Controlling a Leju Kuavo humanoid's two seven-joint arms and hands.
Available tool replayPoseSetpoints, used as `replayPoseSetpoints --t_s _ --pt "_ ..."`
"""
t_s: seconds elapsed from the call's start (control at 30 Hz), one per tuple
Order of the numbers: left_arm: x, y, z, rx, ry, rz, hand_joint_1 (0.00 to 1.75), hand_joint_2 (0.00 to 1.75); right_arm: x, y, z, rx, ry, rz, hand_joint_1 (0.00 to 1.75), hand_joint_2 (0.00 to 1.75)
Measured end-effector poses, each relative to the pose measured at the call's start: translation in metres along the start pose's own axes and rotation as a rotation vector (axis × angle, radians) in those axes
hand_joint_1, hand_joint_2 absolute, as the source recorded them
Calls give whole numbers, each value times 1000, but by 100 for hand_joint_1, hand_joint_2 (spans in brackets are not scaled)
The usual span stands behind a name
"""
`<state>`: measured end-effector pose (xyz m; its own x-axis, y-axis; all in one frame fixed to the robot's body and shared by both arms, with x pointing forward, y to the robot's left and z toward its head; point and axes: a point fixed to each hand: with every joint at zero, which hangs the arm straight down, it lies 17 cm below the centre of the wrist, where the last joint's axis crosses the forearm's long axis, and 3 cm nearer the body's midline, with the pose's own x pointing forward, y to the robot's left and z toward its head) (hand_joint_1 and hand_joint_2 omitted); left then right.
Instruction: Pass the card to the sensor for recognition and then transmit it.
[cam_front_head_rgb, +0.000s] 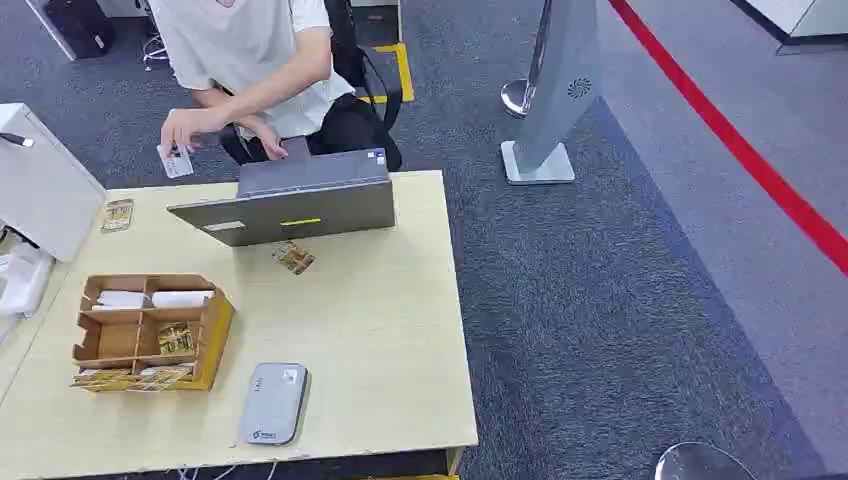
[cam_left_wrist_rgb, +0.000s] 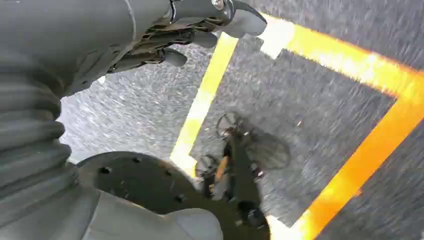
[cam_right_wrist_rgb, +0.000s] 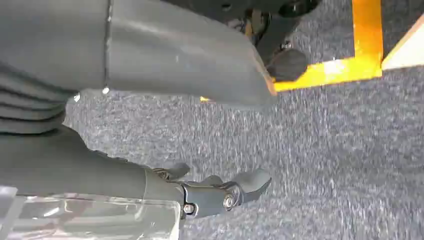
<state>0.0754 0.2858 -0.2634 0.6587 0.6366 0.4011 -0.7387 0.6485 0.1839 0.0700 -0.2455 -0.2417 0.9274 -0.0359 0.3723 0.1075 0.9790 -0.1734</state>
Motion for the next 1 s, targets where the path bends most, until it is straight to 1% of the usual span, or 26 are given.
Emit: replayPoseSetpoints --t_s 0.1,0.2,0.23,0.43,0.57,0.67,0.73,0.83,0.87,0.9,0.93,1.0 --pt "2 9 1 67 -22 63 0 175 0 -4 3 -26 2 -11 0 0" --pt "6 28 1 154 -59 113 0 175 -1 -7 4 -50 7 -20 0 0" --pt "9 34 1 183 -75 124 0 175 0 -8 5 -59 8 -25 0 175" --pt "31 74 3 336 -185 162 0 175 -1 -11 6 -91 5 -31 0 175" --pt "49 112 4 439 -252 218 0 175 -1 -15 6 -103 2 -34 0 175" --pt "66 137 7 492 -310 249 0 175 -1 -16 6 -109 -1 -30 0 175" --pt "75 152 11 530 -343 275 0 175 -1 -19 6 -114 -4 -27 0 175" --pt "95 185 20 593 -416 313 0 175 -2 -21 6 -117 -5 -23 0 175" --pt "118 212 31 637 -498 347 0 175 -1 -24 6 -120 -11 -12 0 175" --pt "135 233 48 687 -576 388 0 175 -1 -24 7 -114 -17 7 0 175" --pt "149 257 66 751 -642 486 0 175 -3 -27 8 -111 -23 37 0 175" --pt "166 282 87 805 -716 615 0 175 -6 -32 8 -115 -24 56 0 175"
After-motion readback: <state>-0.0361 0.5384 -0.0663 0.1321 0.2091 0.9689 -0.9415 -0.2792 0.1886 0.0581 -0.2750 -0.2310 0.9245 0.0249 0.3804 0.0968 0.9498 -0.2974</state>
